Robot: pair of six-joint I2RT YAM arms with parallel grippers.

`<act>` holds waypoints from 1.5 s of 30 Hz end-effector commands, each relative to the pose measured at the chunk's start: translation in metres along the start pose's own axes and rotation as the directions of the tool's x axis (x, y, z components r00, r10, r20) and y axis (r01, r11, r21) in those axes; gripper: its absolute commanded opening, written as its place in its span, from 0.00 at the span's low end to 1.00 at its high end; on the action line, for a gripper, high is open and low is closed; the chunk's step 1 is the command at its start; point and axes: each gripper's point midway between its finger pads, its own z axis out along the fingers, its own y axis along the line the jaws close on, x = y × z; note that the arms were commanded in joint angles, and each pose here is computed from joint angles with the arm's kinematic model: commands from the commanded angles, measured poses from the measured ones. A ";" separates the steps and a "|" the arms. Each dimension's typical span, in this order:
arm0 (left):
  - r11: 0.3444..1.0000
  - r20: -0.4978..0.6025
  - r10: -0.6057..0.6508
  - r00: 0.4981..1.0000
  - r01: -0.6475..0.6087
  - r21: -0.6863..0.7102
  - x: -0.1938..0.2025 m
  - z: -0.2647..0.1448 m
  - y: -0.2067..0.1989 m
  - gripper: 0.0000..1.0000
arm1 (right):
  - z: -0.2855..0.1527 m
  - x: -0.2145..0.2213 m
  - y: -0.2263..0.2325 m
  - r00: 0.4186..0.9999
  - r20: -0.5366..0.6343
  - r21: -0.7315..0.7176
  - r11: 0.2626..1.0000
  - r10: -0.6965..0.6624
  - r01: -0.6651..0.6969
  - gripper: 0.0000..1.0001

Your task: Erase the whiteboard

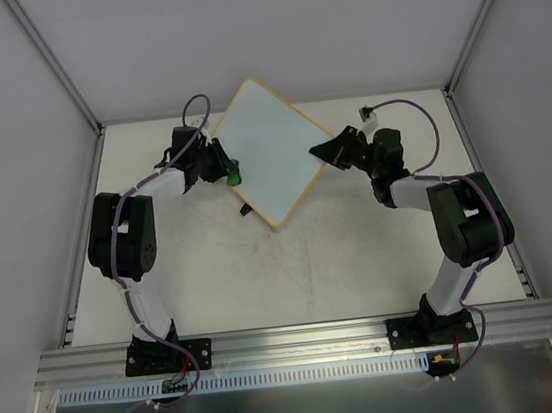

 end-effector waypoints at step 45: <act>0.961 0.066 -0.202 0.977 0.211 -0.181 -0.002 -0.155 0.016 0.00 | -0.003 -0.020 0.025 0.995 0.063 -0.094 0.992 -0.076 0.082 0.00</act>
